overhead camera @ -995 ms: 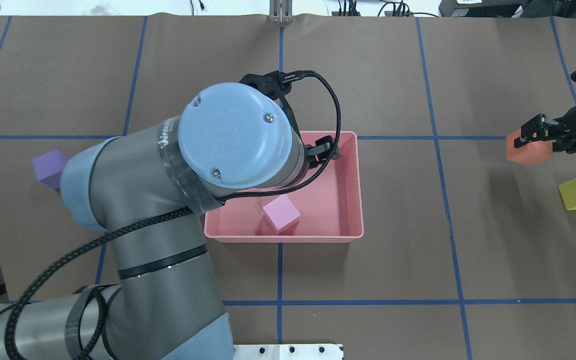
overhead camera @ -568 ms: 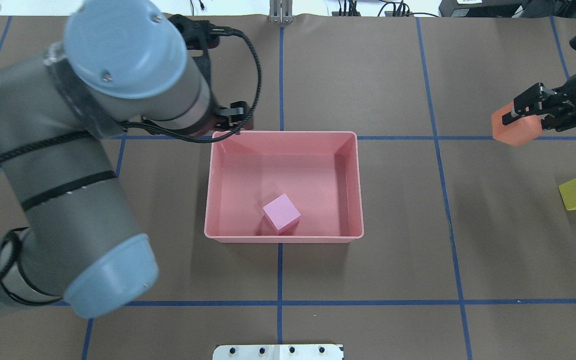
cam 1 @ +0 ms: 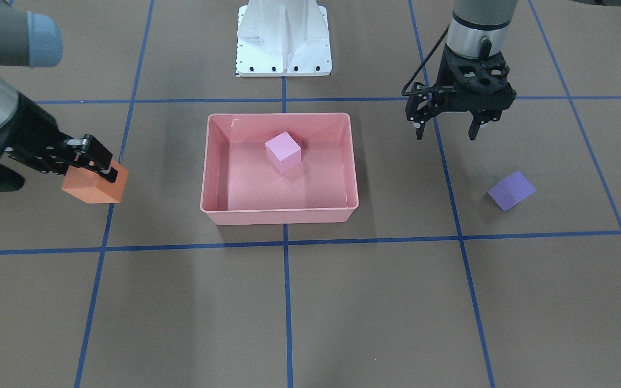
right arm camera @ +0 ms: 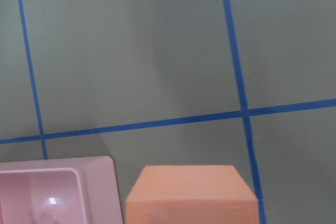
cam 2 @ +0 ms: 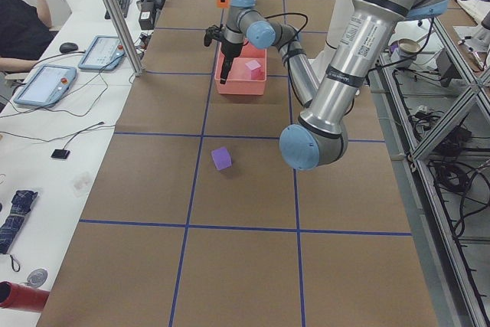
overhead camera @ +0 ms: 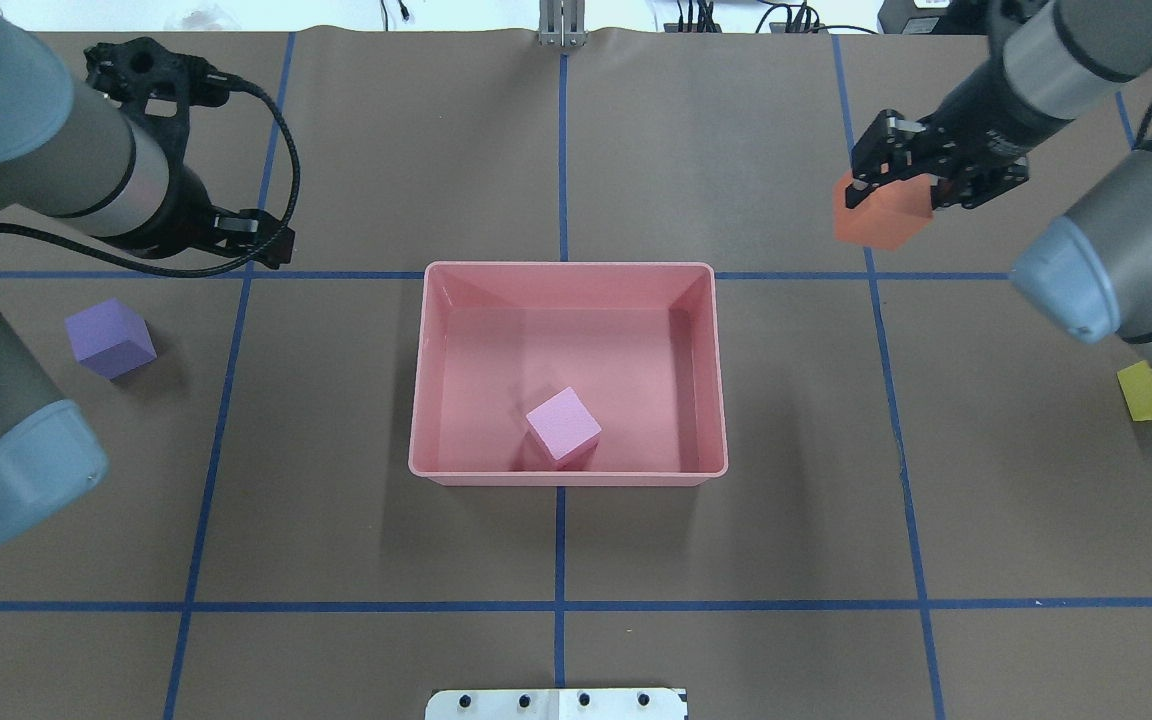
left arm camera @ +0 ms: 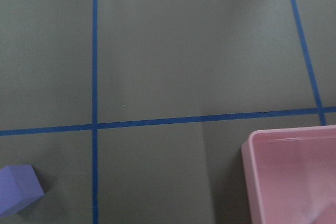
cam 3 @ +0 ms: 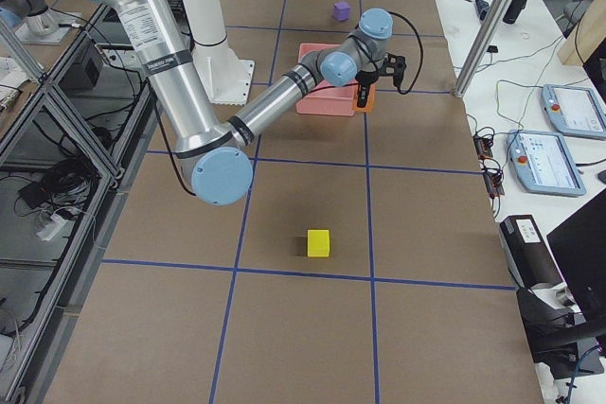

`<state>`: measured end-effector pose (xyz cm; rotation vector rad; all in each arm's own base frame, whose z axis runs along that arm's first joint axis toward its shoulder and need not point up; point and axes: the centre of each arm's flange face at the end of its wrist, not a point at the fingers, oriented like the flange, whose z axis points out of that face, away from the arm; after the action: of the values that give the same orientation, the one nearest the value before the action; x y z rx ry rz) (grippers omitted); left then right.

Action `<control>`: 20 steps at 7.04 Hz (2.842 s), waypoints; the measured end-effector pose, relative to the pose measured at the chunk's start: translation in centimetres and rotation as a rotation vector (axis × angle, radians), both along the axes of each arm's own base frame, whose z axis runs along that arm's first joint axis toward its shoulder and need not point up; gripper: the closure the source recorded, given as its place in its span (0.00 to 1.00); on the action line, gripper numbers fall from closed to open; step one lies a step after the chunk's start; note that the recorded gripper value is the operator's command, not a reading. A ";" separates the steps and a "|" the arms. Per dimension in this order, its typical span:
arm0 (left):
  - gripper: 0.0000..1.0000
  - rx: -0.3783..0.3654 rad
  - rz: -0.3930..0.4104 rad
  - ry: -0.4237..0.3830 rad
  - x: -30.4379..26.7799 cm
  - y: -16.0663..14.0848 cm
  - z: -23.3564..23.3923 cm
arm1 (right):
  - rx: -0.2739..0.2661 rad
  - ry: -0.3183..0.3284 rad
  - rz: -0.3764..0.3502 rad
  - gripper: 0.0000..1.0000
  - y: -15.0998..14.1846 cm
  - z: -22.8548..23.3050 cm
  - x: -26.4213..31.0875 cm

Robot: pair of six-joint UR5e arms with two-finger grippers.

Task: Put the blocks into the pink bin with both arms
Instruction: 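Drop orange cube into bin with right gripper while left reaches purple cube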

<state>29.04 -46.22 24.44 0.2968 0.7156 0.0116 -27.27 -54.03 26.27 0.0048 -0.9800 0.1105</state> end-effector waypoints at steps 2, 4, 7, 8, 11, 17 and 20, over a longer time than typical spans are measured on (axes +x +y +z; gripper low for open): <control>0.00 -0.008 0.004 -0.021 -3.8 -0.6 5.9 | 0.096 0.077 -0.041 1.00 2.9 -6.0 -7.9; 0.00 -0.067 -0.056 -0.052 -7.8 -1.7 9.8 | 0.191 0.115 -0.070 1.00 6.0 -8.7 -13.5; 0.00 -0.169 -0.140 -0.065 -11.1 -2.8 13.6 | 0.277 0.147 -0.093 1.00 9.1 -10.3 -18.2; 0.00 -0.194 -0.168 -0.058 -11.1 -2.9 14.0 | 0.288 0.148 -0.095 0.67 9.4 -10.5 -18.7; 0.00 -0.248 -0.303 0.045 -9.9 -3.7 18.8 | 0.304 0.133 -0.085 0.01 9.6 -10.8 -18.9; 0.00 -0.231 -0.388 -0.018 -0.9 0.9 23.9 | 0.316 0.109 -0.056 0.01 8.7 -11.6 -16.9; 0.00 -0.213 -0.387 -0.022 1.1 1.1 27.7 | 0.290 0.109 -0.034 0.01 6.5 -10.7 -14.0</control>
<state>30.19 -45.10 52.15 0.2270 0.6218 -0.4260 -41.31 -47.49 15.58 0.2580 -0.8797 -0.0639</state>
